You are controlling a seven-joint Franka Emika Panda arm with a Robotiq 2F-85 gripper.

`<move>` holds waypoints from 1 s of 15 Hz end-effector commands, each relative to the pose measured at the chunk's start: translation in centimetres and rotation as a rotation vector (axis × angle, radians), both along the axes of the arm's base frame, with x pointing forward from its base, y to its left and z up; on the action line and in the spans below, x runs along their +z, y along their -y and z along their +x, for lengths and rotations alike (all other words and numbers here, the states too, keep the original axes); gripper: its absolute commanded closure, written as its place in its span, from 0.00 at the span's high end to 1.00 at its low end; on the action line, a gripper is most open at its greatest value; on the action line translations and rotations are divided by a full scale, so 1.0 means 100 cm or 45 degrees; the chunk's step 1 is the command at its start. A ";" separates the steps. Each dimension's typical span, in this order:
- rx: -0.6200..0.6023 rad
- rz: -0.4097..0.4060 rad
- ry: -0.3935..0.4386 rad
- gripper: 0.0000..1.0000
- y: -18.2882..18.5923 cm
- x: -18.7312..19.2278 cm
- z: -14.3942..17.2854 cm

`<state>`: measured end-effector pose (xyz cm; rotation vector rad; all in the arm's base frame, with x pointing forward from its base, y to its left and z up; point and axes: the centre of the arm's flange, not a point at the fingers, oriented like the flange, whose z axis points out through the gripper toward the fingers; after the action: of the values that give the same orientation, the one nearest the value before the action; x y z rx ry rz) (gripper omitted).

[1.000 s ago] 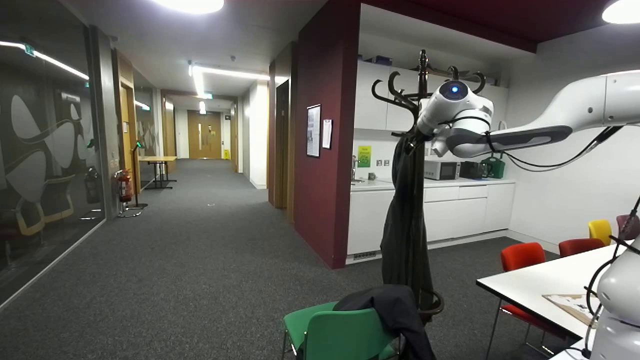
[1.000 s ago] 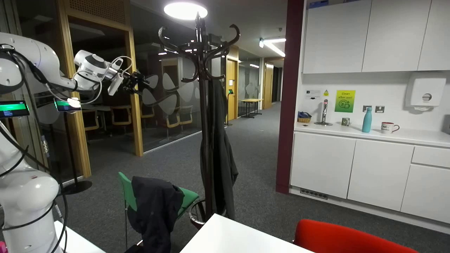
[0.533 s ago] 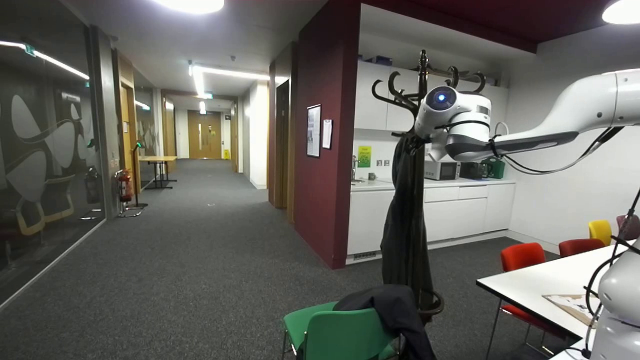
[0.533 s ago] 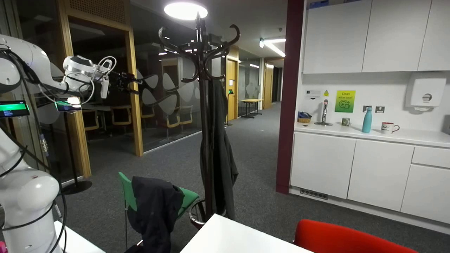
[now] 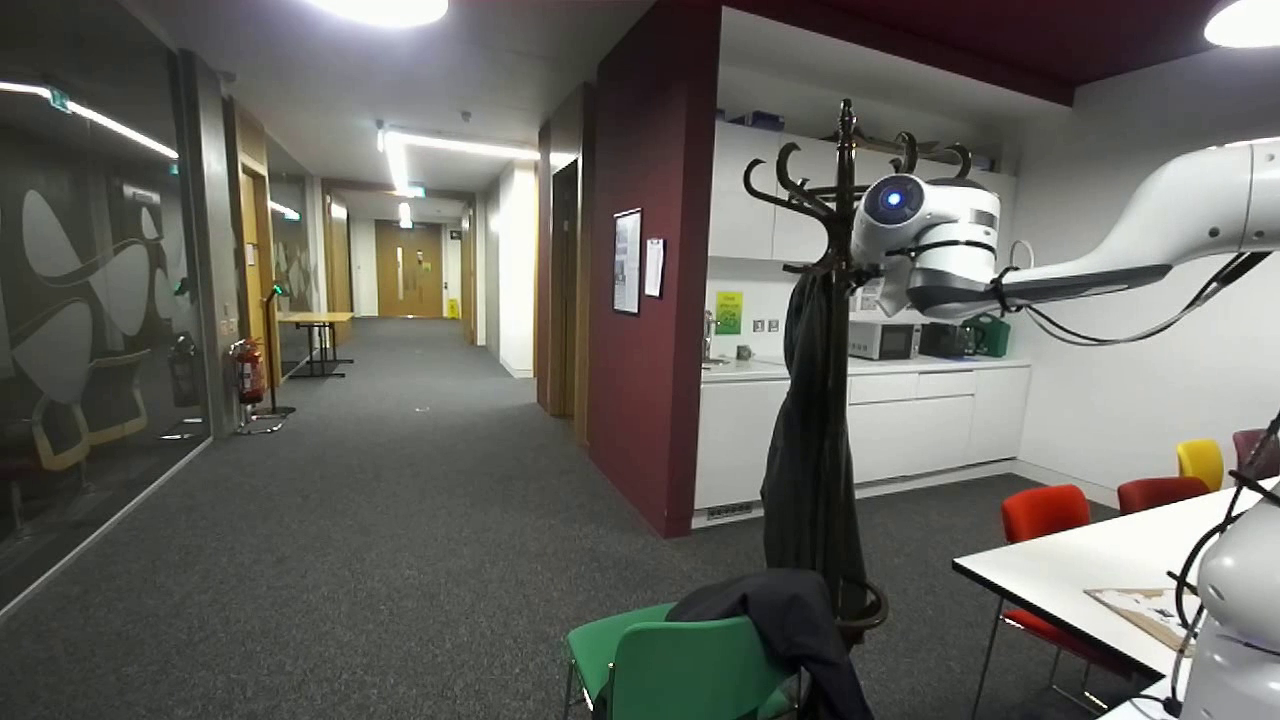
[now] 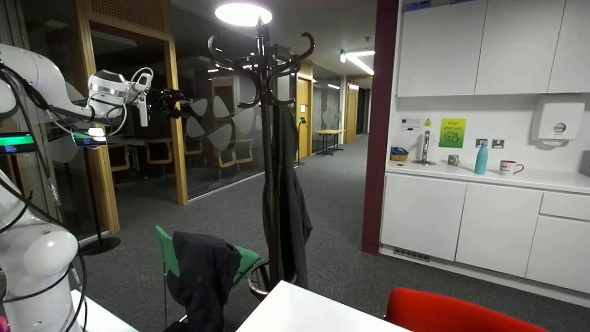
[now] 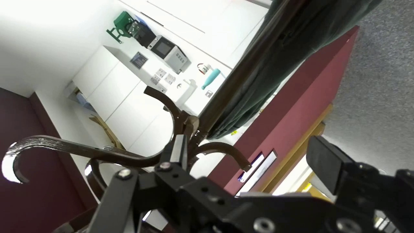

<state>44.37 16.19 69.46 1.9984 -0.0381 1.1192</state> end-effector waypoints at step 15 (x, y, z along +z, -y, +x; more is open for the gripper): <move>-0.082 0.322 0.314 1.00 0.147 0.005 0.023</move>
<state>45.79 2.41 70.58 1.9937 -0.3636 1.2798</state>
